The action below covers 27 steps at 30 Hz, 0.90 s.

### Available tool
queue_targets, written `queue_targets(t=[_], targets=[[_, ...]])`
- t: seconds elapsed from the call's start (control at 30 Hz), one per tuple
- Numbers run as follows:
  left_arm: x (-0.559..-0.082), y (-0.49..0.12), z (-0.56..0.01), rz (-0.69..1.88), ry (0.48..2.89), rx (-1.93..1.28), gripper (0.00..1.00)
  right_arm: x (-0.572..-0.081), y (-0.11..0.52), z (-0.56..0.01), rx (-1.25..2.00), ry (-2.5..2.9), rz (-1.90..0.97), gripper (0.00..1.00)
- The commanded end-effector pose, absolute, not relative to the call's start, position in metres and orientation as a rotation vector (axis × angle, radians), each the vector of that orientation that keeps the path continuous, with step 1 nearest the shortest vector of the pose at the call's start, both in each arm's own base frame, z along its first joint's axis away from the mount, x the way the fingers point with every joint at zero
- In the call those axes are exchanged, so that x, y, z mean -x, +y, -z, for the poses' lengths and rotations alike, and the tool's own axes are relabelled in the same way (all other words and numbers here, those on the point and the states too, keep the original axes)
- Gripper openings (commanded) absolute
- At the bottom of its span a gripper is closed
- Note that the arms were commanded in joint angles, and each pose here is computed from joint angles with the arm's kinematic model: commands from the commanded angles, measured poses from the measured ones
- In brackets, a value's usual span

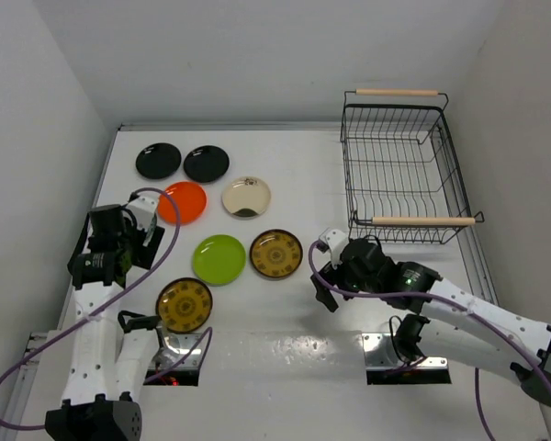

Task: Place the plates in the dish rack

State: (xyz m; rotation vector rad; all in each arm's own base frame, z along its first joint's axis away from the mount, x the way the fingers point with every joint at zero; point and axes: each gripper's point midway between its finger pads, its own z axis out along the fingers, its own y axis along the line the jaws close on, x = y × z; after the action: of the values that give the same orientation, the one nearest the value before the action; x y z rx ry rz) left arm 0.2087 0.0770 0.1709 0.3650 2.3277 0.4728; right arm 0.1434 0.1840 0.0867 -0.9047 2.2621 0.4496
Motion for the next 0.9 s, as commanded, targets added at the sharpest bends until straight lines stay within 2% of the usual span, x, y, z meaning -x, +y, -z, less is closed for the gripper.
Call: queue_targets(t=[0.0,0.13,0.27,0.33,0.37,0.4,0.43,0.47,0.5,0.53,0.6,0.73,0.87], targets=[[-0.213,0.073,-0.199,-0.434,2.258,-0.246,1.00,-0.155,0.179,-0.102,0.794,2.298,-0.354,1.00],[-0.210,0.074,-0.223,-0.457,2.207,-0.231,1.00,-0.178,0.188,-0.134,0.607,2.281,-0.351,1.00],[-0.213,0.062,-0.240,-0.418,2.153,-0.383,1.00,-0.189,0.239,-0.165,0.760,2.176,-0.575,0.98],[-0.221,0.056,-0.238,-0.372,2.167,-0.453,1.00,-0.205,0.257,-0.185,0.749,2.175,-0.631,0.83],[-0.227,0.055,-0.237,-0.351,2.185,-0.463,0.95,-0.210,0.259,-0.168,0.766,2.260,-0.600,0.67],[-0.236,0.053,-0.237,-0.336,2.201,-0.482,0.91,-0.233,0.266,-0.202,0.708,2.215,-0.618,0.62],[-0.255,0.058,-0.235,-0.321,2.260,-0.468,0.87,-0.236,0.267,-0.200,0.713,2.256,-0.613,0.62],[-0.265,0.058,-0.234,-0.309,2.299,-0.469,0.83,-0.251,0.269,-0.169,0.691,2.374,-0.564,0.66],[-0.276,0.059,-0.233,-0.290,2.334,-0.458,0.77,-0.267,0.268,-0.178,0.637,2.385,-0.551,0.75],[-0.288,0.061,-0.249,-0.290,2.335,-0.458,0.75,-0.277,0.271,-0.172,0.621,2.432,-0.521,0.84],[-0.312,0.061,-0.230,-0.219,2.437,-0.459,0.71,-0.300,0.262,-0.157,0.530,2.496,-0.434,0.97],[-0.330,0.056,-0.213,-0.132,2.443,-0.458,0.71,-0.323,0.255,-0.115,0.492,2.597,-0.302,0.97],[-0.306,0.049,-0.152,-0.092,2.540,-0.626,0.71,-0.314,0.263,-0.070,0.508,2.704,-0.293,0.95]])
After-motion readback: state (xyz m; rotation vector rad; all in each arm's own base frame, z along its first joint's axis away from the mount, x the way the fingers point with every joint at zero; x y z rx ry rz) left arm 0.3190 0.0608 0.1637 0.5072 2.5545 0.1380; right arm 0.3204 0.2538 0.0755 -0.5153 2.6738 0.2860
